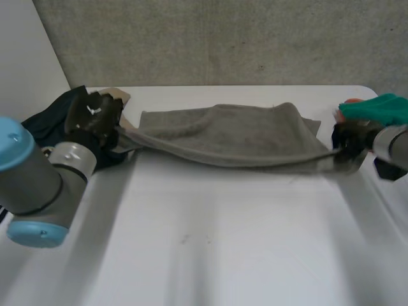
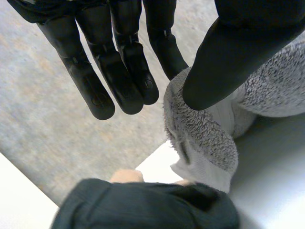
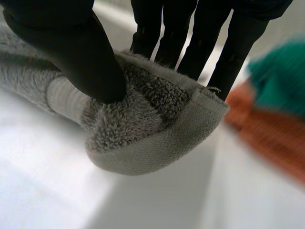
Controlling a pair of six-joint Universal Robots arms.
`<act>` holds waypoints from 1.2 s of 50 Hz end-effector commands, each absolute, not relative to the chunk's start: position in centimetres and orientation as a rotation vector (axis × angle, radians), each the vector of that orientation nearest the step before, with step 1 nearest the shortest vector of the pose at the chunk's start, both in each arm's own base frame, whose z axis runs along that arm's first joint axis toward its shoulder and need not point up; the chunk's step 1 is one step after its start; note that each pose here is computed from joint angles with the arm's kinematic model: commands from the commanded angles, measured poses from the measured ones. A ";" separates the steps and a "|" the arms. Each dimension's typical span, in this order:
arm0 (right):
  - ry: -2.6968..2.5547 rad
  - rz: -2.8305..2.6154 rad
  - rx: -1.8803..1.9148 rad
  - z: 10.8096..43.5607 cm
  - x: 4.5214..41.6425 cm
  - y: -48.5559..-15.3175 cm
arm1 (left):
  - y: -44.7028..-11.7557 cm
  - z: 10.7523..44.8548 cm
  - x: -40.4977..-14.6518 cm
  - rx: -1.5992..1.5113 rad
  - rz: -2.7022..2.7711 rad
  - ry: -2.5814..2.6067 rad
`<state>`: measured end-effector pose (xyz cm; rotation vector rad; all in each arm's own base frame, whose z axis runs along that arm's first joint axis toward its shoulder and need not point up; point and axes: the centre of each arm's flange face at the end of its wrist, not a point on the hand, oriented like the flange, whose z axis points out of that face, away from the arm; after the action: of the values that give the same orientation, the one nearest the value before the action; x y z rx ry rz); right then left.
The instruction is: Fold the laundry.
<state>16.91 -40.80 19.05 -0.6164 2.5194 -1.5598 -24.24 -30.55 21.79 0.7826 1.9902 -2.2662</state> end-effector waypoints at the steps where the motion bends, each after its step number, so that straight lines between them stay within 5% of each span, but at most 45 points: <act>1: 2.282 -1.990 -0.678 31.9 15.0 -36.6 | -29.8 29.0 -22.4 0.704 -2.325 1.894; 8: 2.169 -2.332 -0.933 39.6 13.1 -31.1 | -26.2 36.7 -20.7 0.655 -2.386 1.795; 15: 2.203 -2.394 -1.031 41.4 12.3 -28.7 | -24.0 39.6 -20.3 0.722 -2.381 1.747; 18: 2.218 -2.372 -1.053 40.8 12.6 -28.7 | -24.7 38.7 -20.7 0.809 -2.337 1.744; 28: 2.447 -2.023 -1.242 31.9 16.9 -34.4 | -33.1 27.1 -23.4 1.089 -1.945 1.952; 33: 2.415 -2.157 -1.213 29.4 18.3 -38.8 | -37.7 25.8 -25.4 1.098 -1.986 1.786; 37: 2.125 -2.554 -1.061 32.1 20.0 -41.4 | -41.0 30.3 -27.2 0.932 -2.253 1.432; 42: 1.509 -3.147 -0.495 40.4 19.3 -42.7 | -41.6 37.5 -27.9 0.647 -2.565 0.942; 47: 1.406 -3.207 -0.416 41.8 19.5 -42.1 | -40.8 41.5 -26.9 0.430 -2.747 0.760; 53: 1.561 -3.092 -0.510 39.1 20.0 -42.3 | -41.6 38.3 -26.1 0.461 -2.710 0.974; 60: 1.793 -2.836 -0.735 32.1 20.8 -43.0 | -41.2 30.1 -26.3 0.636 -2.589 1.269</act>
<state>20.25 -42.54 37.22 -0.5736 1.6180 -3.0290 -25.98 -41.73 36.01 0.4975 1.0498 -2.6834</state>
